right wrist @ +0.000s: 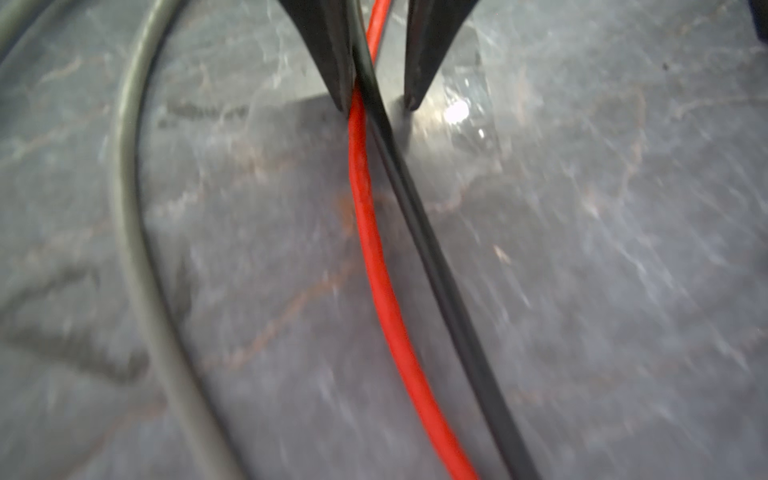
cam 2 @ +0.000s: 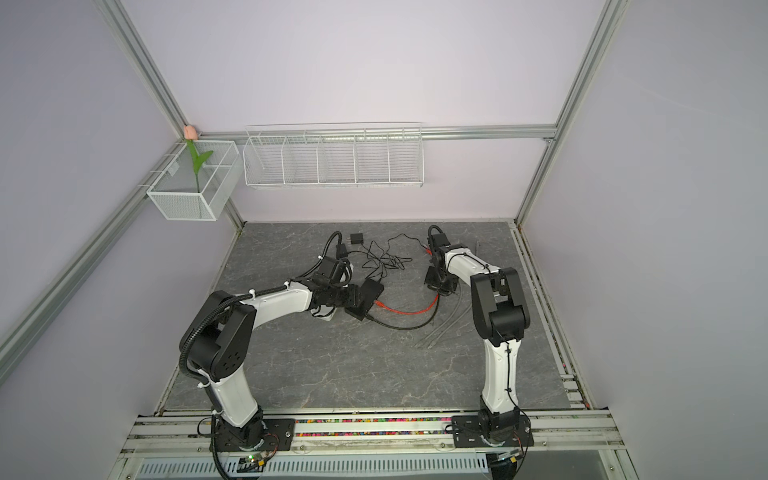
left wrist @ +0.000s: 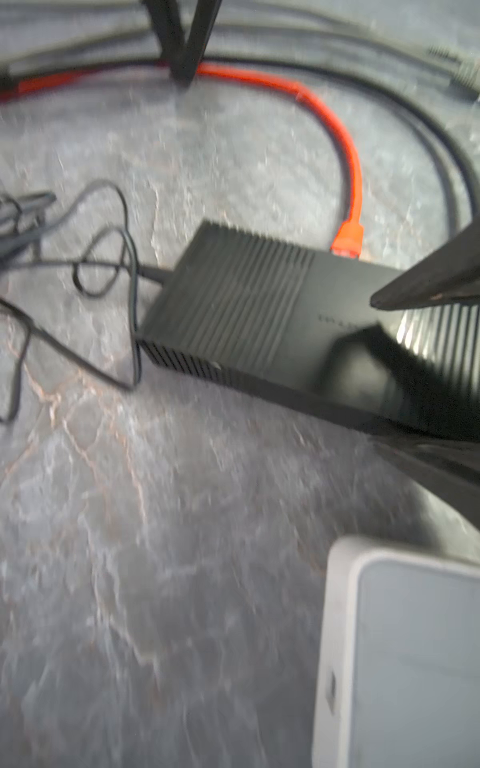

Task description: Insert the plug into the switch port

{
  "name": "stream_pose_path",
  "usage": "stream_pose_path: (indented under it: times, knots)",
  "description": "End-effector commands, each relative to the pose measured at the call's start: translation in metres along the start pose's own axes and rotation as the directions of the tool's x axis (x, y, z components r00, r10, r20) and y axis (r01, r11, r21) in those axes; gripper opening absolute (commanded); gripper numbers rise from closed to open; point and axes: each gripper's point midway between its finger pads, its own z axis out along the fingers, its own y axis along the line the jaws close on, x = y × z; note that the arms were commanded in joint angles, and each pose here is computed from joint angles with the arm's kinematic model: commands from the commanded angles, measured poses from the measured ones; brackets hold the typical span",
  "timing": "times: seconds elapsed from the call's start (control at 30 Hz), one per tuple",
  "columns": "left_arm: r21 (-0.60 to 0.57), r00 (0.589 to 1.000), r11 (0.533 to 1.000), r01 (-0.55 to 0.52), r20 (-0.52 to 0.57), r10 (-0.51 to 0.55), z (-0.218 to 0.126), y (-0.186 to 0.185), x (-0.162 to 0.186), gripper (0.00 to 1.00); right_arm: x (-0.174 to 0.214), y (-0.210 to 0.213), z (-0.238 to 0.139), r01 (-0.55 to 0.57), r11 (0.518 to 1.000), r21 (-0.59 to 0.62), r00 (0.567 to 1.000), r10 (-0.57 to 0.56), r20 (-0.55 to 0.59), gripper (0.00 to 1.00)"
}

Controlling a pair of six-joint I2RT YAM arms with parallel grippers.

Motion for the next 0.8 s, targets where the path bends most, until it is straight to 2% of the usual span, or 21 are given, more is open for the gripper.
stream_pose_path:
  times: [0.0, 0.2, 0.3, 0.5, 0.6, 0.67, 0.77]
  knots:
    - [0.111, 0.999, 0.993, 0.033, -0.008, -0.032, 0.002, -0.018, 0.004, 0.49, -0.01, -0.006, -0.019, 0.025, 0.999, 0.033, 0.999, -0.026, 0.021, 0.32]
    - [0.124, 0.998, 0.992, 0.036, 0.044, -0.041, -0.025, -0.012, -0.005, 0.48, -0.031, -0.01, -0.062, 0.07, 0.996, 0.058, 0.986, -0.077, 0.147, 0.46]
    - [0.143, 0.994, 0.989, 0.043, 0.093, -0.056, -0.046, -0.011, -0.02, 0.48, -0.053, 0.006, -0.074, 0.124, 0.992, 0.019, 0.97, -0.126, 0.207, 0.48]
    - [0.138, 0.986, 0.99, 0.014, 0.16, -0.036, -0.082, -0.013, -0.028, 0.48, -0.1, 0.045, -0.06, 0.302, 0.951, -0.067, 0.927, -0.277, 0.252, 0.48]
    - [0.123, 0.983, 0.992, 0.007, 0.179, -0.029, -0.093, -0.01, -0.023, 0.48, -0.124, 0.047, -0.047, 0.34, 0.94, -0.039, 0.916, -0.322, 0.239, 0.42]
    - [0.123, 0.981, 0.992, 0.002, 0.192, -0.026, -0.099, -0.01, -0.021, 0.48, -0.134, 0.055, -0.041, 0.391, 0.919, -0.043, 0.898, -0.371, 0.235, 0.27]
    - [0.128, 0.979, 0.992, -0.001, 0.204, -0.025, -0.105, -0.01, -0.019, 0.48, -0.148, 0.063, -0.034, 0.435, 0.9, -0.034, 0.877, -0.414, 0.245, 0.25]
